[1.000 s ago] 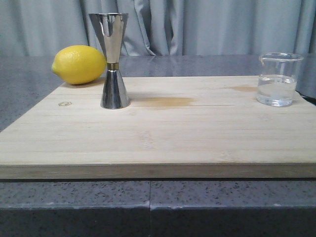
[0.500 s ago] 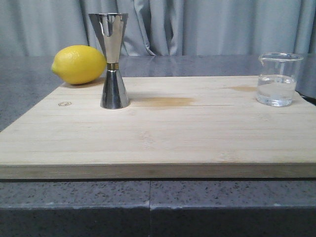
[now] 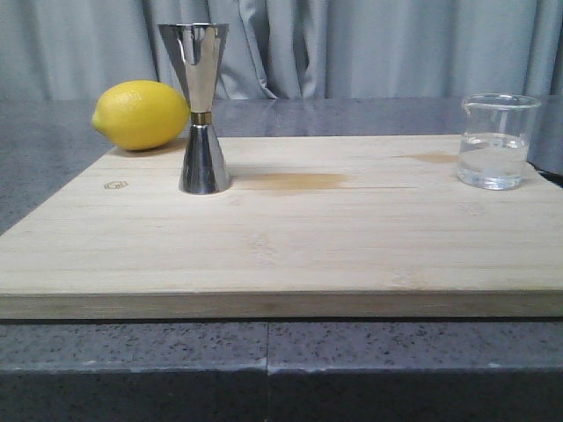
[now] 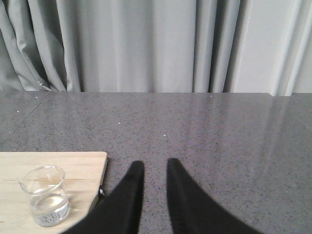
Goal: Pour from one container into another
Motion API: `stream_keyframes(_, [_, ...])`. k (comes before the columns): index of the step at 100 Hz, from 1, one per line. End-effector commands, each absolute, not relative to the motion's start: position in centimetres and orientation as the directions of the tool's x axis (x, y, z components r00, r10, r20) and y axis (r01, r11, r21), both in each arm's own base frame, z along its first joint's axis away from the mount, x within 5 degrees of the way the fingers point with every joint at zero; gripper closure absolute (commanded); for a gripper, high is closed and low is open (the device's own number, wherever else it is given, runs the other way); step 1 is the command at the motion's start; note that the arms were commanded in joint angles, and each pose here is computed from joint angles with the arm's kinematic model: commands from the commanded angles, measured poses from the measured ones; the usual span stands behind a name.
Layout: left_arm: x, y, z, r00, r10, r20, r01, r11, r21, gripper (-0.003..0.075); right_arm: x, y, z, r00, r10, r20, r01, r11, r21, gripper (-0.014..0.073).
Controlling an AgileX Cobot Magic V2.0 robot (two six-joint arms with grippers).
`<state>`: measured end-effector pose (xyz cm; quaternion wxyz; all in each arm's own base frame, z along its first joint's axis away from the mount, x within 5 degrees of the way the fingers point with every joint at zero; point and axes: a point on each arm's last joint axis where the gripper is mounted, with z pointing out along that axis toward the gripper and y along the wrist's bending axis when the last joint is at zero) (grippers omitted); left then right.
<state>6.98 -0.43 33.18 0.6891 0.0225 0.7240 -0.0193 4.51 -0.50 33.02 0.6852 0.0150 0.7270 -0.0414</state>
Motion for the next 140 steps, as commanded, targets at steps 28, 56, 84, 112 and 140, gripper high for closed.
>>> stream_keyframes(28, [7.0, -0.4, 34.7, 0.026, 0.012, -1.000, 0.061, 0.998, 0.013, 0.0123, 4.5, -0.5, 34.7, 0.024, -0.048, -0.999, 0.087, 0.995, -0.046, -0.0008])
stream_keyframes(56, [7.0, -0.5, 34.7, 0.031, -0.011, -0.999, 0.067, 0.998, -0.009, 0.0123, 4.5, -0.5, 34.7, 0.024, -0.048, -0.999, 0.087, 0.995, -0.046, -0.0008])
stream_keyframes(84, [7.0, -0.6, 34.4, -0.011, -0.048, -0.999, 0.080, 0.996, -0.049, 0.0123, 4.5, -0.5, 34.4, -0.005, -0.042, -0.999, 0.087, 0.995, -0.042, -0.0008])
stream_keyframes(112, [8.0, -1.0, 36.1, -0.263, 0.060, -0.963, 0.125, 0.992, 0.028, 0.0123, 5.1, -0.6, 35.5, -0.142, -0.020, -0.990, 0.087, 0.996, -0.032, -0.0008])
stream_keyframes(140, [11.4, -3.3, 36.3, -0.506, 0.215, -0.835, 0.396, 0.918, -0.004, 0.0123, 7.6, -0.8, 36.1, -0.322, -0.005, -0.947, 0.088, 0.996, -0.035, -0.0008])
